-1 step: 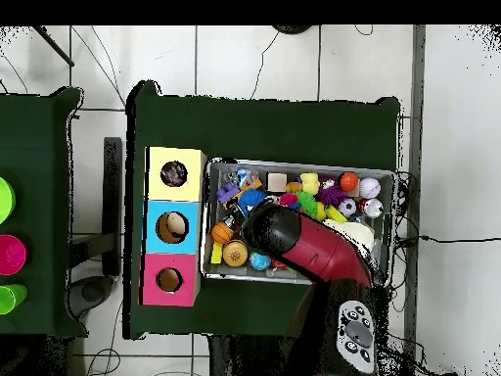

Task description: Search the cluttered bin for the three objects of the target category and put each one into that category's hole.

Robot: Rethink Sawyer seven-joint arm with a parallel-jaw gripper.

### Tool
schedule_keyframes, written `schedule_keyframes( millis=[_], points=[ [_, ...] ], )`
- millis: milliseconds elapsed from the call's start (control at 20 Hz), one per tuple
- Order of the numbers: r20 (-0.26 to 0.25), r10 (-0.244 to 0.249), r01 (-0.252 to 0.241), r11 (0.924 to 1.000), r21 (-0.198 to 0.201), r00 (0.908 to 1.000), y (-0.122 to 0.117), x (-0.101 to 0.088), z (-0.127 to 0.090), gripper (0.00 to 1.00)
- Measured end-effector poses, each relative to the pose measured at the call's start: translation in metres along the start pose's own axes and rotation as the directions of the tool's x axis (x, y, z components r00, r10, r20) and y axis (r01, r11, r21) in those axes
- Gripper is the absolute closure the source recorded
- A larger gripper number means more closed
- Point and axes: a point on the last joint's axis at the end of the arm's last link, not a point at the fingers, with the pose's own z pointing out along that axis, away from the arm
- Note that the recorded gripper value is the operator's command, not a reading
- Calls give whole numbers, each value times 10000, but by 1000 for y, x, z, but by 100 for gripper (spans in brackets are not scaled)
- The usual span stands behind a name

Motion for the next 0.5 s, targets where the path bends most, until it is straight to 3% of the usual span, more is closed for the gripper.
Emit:
schedule_keyframes(
  millis=[500],
  points=[
    [-121,-44,43,10000,-53,9999,3,7,2,0]
  ],
)
